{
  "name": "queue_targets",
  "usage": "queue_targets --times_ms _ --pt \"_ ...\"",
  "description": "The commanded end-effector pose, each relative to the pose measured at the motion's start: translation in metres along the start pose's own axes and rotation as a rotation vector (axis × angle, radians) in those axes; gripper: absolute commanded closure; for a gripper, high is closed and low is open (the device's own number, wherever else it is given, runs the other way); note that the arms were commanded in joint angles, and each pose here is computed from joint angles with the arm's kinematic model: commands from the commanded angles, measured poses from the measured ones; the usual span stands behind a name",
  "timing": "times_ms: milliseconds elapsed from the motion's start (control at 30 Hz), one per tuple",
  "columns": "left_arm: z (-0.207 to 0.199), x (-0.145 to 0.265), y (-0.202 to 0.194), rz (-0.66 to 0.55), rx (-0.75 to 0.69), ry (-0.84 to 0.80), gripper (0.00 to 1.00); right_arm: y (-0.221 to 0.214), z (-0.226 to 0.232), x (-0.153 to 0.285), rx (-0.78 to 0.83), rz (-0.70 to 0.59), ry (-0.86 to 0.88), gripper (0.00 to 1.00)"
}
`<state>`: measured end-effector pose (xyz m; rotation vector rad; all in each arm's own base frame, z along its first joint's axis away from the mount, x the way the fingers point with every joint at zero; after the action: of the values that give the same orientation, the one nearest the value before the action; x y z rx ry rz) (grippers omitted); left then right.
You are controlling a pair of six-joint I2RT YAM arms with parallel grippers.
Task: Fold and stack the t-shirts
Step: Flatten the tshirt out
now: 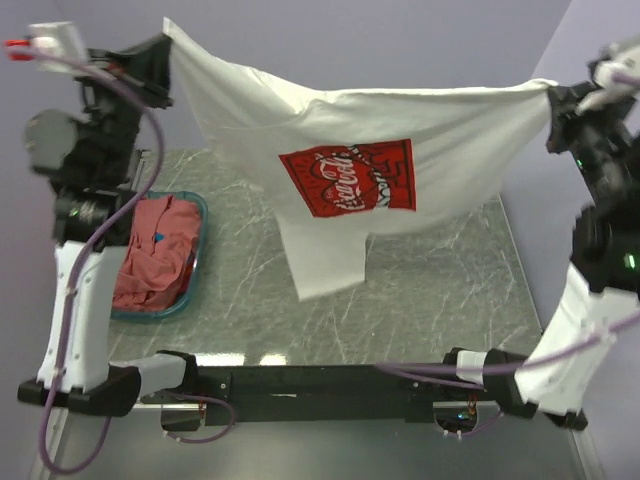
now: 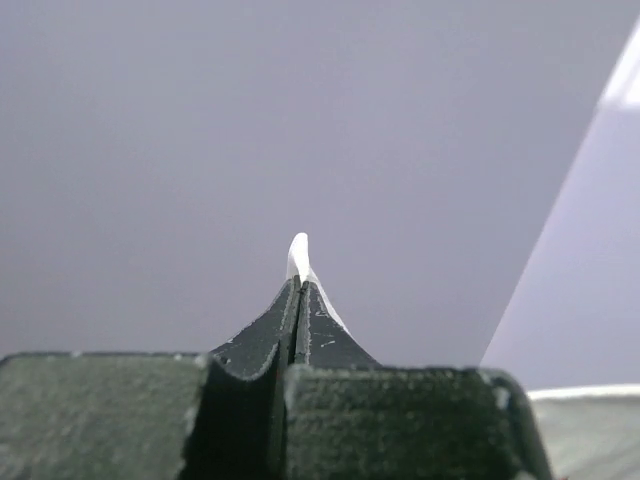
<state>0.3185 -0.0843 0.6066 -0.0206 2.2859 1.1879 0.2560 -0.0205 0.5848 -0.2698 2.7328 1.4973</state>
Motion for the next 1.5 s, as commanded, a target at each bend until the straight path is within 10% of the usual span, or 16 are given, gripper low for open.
queue_targets --times_ms 0,300,667,933,1467 --pt "-0.058 0.035 0.086 -0.210 0.029 -0.113 1.00 0.065 -0.017 0.068 0.052 -0.159 -0.177 1.00" --pt "-0.128 0.112 0.183 -0.435 0.033 -0.262 1.00 0.130 -0.030 0.148 0.078 -0.379 -0.385 1.00" --pt "-0.107 0.095 0.159 -0.397 0.018 -0.208 1.00 0.097 -0.034 0.111 0.051 -0.277 -0.366 1.00" --pt "-0.024 0.037 0.050 -0.193 -0.004 -0.037 1.00 -0.023 -0.005 0.014 -0.028 -0.039 -0.207 1.00" --pt "0.244 -0.040 -0.326 0.390 0.056 0.422 1.00 -0.327 0.164 -0.196 -0.220 0.380 0.256 1.00"
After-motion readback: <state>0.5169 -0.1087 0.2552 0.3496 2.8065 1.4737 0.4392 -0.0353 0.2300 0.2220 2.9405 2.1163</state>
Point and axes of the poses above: each gripper's point midway between its finger pads, its own x axis back along the fingers, its own z axis along the line the jaws close on, y = z × x, the point moved 3 cm from there along x, back along the fingers, and after that the axes turned 13 degrees about x, right-handed, at the moved point
